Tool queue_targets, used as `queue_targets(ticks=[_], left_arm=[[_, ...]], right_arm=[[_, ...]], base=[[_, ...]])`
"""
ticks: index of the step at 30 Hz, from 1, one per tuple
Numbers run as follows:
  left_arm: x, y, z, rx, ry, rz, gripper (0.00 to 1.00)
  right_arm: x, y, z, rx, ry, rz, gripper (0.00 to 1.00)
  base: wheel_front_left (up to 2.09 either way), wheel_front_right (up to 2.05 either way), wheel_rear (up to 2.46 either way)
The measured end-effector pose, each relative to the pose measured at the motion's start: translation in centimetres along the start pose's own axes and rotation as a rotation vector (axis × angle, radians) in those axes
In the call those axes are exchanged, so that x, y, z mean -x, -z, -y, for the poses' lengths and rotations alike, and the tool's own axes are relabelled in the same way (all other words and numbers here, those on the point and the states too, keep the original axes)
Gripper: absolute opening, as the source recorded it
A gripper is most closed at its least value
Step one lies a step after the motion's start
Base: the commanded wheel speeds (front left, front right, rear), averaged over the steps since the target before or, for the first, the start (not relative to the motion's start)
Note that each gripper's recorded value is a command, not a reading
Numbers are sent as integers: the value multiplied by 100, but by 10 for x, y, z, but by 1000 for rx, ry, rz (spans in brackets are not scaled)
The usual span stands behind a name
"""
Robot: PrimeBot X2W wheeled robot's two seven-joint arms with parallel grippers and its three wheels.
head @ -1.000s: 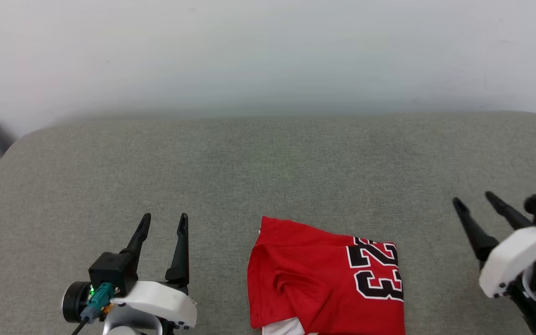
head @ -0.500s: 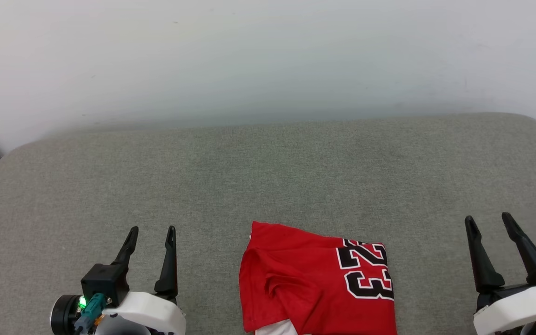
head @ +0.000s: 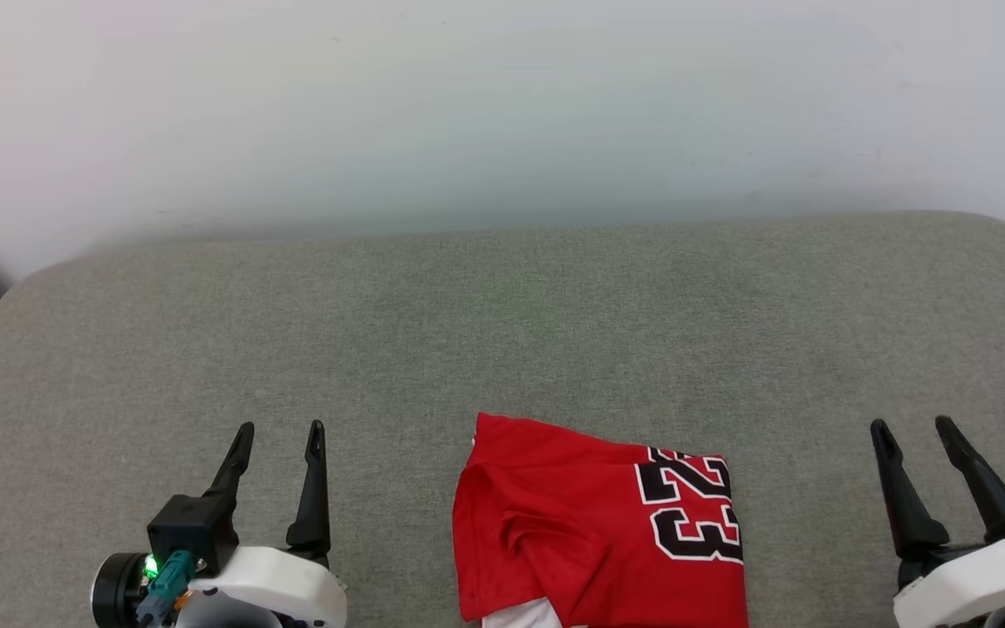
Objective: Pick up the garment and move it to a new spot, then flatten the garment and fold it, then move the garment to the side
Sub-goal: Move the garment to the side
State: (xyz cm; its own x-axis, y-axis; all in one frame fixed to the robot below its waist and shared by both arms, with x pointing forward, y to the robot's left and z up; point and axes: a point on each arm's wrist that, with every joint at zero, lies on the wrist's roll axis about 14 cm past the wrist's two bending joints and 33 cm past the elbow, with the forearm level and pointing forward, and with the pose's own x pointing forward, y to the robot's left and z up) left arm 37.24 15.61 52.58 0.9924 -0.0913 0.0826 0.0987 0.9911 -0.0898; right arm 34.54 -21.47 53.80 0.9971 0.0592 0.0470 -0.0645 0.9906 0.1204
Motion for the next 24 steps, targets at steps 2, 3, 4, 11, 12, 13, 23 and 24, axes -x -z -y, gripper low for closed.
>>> queue_targets(ticks=[2, 3, 4, 11, 12, 13, 23, 24], left_arm=[[0, -1, 0, 4, -4, 3, 100], [0, -1, -1, 4, -9, 4, 100], [-1, -2, -2, 4, -15, 6, 100], [-4, -3, -12, 16, -51, 15, 100], [-4, -3, -13, 19, -56, 17, 100], [-5, -3, -14, 22, -60, 16, 100], [-10, -2, -25, 14, -95, 23, 100], [-11, 0, -26, 11, -98, 21, 100]], right_arm=[[1, 10, 11, -38, 33, -56, 100], [2, 17, 18, -76, 56, -89, 100], [4, 26, 28, -114, 83, -140, 100], [12, 61, 105, -264, 246, -406, 100], [10, 66, 108, -304, 250, -446, 100], [10, 73, 111, -321, 253, -497, 100], [3, 157, 5, -773, 22, -980, 100], [-1, 158, -9, -811, -14, -997, 100]], base=[[0, 0, 0], [0, 0, 0], [0, 0, 0], [0, 0, 0], [0, 0, 0], [0, 0, 0], [0, 0, 0], [0, 0, 0]])
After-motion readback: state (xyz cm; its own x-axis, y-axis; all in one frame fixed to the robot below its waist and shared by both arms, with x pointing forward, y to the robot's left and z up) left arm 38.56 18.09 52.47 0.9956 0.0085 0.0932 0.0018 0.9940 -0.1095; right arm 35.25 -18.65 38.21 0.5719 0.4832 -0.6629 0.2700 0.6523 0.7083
